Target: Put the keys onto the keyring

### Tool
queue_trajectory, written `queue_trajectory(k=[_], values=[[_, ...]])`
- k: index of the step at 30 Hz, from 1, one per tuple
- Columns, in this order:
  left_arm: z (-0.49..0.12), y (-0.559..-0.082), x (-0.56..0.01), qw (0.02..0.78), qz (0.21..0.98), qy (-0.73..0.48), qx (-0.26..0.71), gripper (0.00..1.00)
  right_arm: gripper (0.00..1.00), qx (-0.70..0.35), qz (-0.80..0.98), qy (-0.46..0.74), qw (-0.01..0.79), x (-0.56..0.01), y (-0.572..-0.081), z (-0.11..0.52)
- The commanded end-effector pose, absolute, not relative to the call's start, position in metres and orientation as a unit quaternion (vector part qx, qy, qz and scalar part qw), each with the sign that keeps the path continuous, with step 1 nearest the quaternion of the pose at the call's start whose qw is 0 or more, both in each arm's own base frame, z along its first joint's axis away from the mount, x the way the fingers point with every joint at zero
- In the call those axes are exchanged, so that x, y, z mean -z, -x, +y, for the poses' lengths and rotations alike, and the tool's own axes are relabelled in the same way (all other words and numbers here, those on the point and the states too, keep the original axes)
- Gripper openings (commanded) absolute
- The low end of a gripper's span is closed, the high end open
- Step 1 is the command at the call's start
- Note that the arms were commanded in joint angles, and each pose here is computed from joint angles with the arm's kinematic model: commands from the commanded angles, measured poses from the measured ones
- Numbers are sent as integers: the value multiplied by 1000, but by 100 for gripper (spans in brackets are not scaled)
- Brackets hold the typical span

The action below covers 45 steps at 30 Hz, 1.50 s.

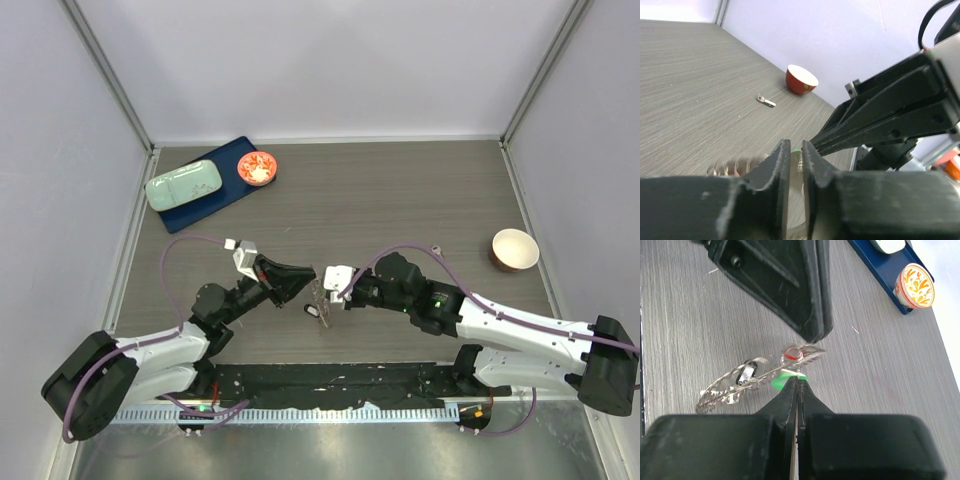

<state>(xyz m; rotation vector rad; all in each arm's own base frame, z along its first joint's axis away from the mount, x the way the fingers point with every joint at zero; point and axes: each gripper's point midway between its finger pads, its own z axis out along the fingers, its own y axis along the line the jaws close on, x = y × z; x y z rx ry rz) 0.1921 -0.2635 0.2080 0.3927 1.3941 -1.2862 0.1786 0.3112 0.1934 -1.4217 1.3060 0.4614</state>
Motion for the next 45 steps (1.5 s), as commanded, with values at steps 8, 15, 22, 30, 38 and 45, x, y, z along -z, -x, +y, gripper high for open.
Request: queue_trajectory(k=[8,15,22,30,38,45], values=[[-253,-185,-226,605,553,-171,547,38,1,-142,532,629,549,-218,-185,302],[-266,-183,-219,606,556,-296,486,45,1,-134,518,665,521,-226,-181,302],[-275,-179,-208,592,544,-394,444,51,1,-139,511,683,504,-225,-175,302],[-286,-173,-188,558,526,-475,432,52,1,-125,508,697,490,-222,-176,298],[-300,-178,-193,553,489,-518,432,50,1,-131,503,712,471,-215,-172,302],[-306,-173,-184,516,491,-536,452,39,1,-132,501,714,471,-216,-171,303]])
